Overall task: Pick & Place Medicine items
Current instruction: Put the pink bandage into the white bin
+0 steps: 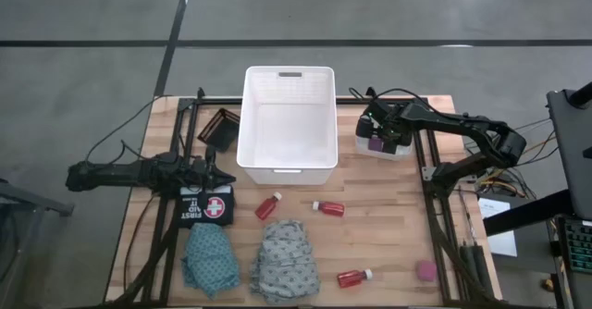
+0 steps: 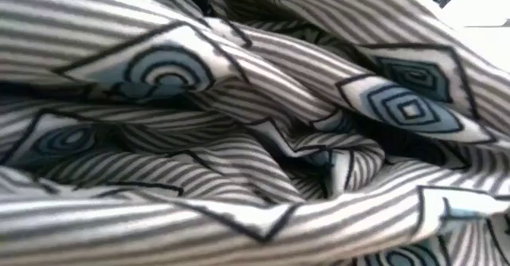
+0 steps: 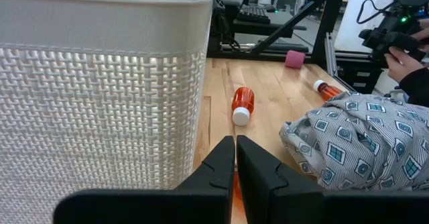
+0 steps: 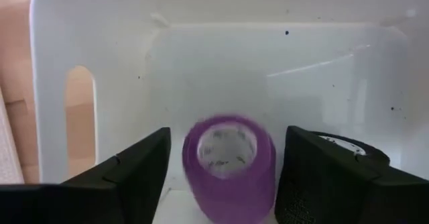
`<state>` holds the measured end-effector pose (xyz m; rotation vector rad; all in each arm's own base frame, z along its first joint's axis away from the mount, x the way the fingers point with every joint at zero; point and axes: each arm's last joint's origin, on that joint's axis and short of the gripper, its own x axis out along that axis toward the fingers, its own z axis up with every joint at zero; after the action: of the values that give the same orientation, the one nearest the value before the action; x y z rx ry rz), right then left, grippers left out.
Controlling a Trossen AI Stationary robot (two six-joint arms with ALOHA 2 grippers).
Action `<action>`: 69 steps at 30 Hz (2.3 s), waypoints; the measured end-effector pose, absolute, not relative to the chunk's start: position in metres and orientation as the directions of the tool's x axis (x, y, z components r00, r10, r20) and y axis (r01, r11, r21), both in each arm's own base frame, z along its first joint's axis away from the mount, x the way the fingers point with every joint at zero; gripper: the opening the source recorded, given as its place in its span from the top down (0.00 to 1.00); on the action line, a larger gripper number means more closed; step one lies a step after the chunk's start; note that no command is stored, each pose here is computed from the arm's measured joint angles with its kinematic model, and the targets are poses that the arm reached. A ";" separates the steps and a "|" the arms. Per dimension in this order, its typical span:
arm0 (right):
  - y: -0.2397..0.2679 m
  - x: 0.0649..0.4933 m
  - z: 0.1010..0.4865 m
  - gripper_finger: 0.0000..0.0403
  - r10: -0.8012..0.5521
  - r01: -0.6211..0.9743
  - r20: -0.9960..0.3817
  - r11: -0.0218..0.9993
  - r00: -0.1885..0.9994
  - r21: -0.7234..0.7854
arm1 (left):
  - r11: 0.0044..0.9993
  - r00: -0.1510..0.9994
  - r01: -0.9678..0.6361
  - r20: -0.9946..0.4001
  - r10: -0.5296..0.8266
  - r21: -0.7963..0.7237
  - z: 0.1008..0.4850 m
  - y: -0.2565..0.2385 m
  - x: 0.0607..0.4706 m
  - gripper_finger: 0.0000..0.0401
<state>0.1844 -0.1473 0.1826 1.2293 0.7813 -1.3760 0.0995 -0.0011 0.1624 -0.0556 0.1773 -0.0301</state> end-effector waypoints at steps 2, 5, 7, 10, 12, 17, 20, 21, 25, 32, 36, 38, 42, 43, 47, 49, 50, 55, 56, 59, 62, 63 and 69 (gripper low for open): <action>-0.147 0.184 0.183 0.26 -0.284 0.963 -0.952 -0.204 0.115 0.177 | 0.998 0.984 0.025 -0.175 -0.035 -0.058 0.162 -0.001 0.099 0.95; -0.147 0.184 0.183 0.25 -0.285 0.963 -0.952 -0.201 0.116 0.178 | 0.998 0.984 0.025 -0.175 -0.035 -0.058 0.162 -0.001 0.099 0.95; -0.147 0.184 0.184 0.25 -0.288 0.963 -0.950 -0.198 0.119 0.181 | 0.998 0.984 0.025 -0.175 -0.035 -0.058 0.163 -0.001 0.099 0.95; -0.145 0.182 0.190 0.25 -0.304 0.961 -0.942 -0.188 0.141 0.204 | 0.998 0.984 0.025 -0.176 -0.035 -0.058 0.162 -0.001 0.099 0.95; -0.143 0.181 0.196 0.25 -0.320 0.959 -0.933 -0.171 0.164 0.227 | 0.998 0.984 0.025 -0.175 -0.035 -0.058 0.162 -0.001 0.099 0.95; -0.126 0.182 0.214 0.25 -0.353 0.952 -0.901 -0.075 0.252 0.296 | 0.998 0.984 0.025 -0.175 -0.035 -0.058 0.162 -0.001 0.099 0.95; -0.110 0.185 0.225 0.25 -0.357 0.941 -0.879 0.003 0.317 0.338 | 0.998 0.984 0.025 -0.175 -0.035 -0.058 0.162 -0.001 0.099 0.95; -0.104 0.186 0.228 0.25 -0.356 0.935 -0.870 0.030 0.341 0.354 | 0.998 0.984 0.025 -0.175 -0.035 -0.058 0.162 -0.001 0.099 0.95; -0.078 0.186 0.240 0.25 -0.347 0.915 -0.850 0.075 0.396 0.396 | 0.998 0.984 0.025 -0.175 -0.035 -0.058 0.162 -0.001 0.099 0.95; -0.032 0.187 0.252 0.25 -0.302 0.938 -0.892 0.022 0.335 0.345 | 0.998 0.984 0.025 -0.175 -0.035 -0.058 0.162 -0.001 0.099 0.95; -0.011 0.194 0.258 0.25 -0.256 0.959 -0.926 0.012 0.276 0.283 | 0.998 0.984 0.025 -0.175 -0.035 -0.058 0.162 -0.001 0.099 0.95; -0.001 0.202 0.262 0.25 -0.209 0.964 -0.941 0.039 0.266 0.264 | 0.998 0.984 0.025 -0.175 -0.034 -0.058 0.162 -0.001 0.099 0.95; 0.017 0.214 0.270 0.25 -0.139 0.977 -0.968 0.052 0.210 0.205 | 0.998 0.984 0.025 -0.176 -0.035 -0.058 0.162 -0.001 0.099 0.95; 0.021 0.216 0.271 0.25 -0.137 0.984 -0.975 0.040 0.176 0.172 | 0.998 0.984 0.025 -0.175 -0.034 -0.058 0.163 -0.001 0.099 0.95; 0.037 0.223 0.277 0.25 -0.124 0.998 -0.991 -0.035 0.044 0.048 | 0.998 0.984 0.025 -0.175 -0.034 -0.058 0.162 -0.001 0.099 0.95; 0.047 0.228 0.278 0.25 -0.091 0.998 -0.996 -0.060 0.005 0.010 | 0.998 0.984 0.025 -0.175 -0.035 -0.058 0.163 -0.001 0.099 0.95; 0.052 0.232 0.279 0.25 -0.075 0.998 -0.997 -0.065 -0.009 -0.004 | 0.998 0.984 0.025 -0.176 -0.035 -0.058 0.162 -0.001 0.099 0.95; 0.077 0.243 0.280 0.25 -0.027 0.992 -0.995 -0.092 -0.094 -0.091 | 0.998 0.984 0.025 -0.175 -0.035 -0.058 0.162 -0.001 0.099 0.95; 0.083 0.244 0.279 0.25 -0.016 0.988 -0.993 -0.103 -0.114 -0.111 | 0.998 0.984 0.025 -0.176 -0.035 -0.058 0.162 -0.001 0.099 0.95; 0.100 0.247 0.276 0.25 0.017 0.977 -0.987 -0.141 -0.162 -0.162 | 0.998 0.984 0.025 -0.176 -0.035 -0.058 0.162 -0.001 0.099 0.95; 0.117 0.248 0.271 0.25 0.041 0.963 -0.980 -0.179 -0.197 -0.201 | 0.998 0.984 0.025 -0.175 -0.035 -0.058 0.162 -0.001 0.099 0.95; 0.123 0.248 0.270 0.25 0.047 0.960 -0.978 -0.184 -0.205 -0.210 | 0.998 0.984 0.025 -0.175 -0.035 -0.058 0.162 -0.001 0.099 0.95; 0.156 0.248 0.264 0.25 0.031 0.956 -0.973 -0.182 -0.228 -0.229 | 0.998 0.984 0.025 -0.176 -0.035 -0.058 0.162 -0.001 0.099 0.95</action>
<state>0.2483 0.1560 0.2641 1.2344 1.2934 -1.5164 0.0995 -0.0011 0.1624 -0.0556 0.1774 -0.0298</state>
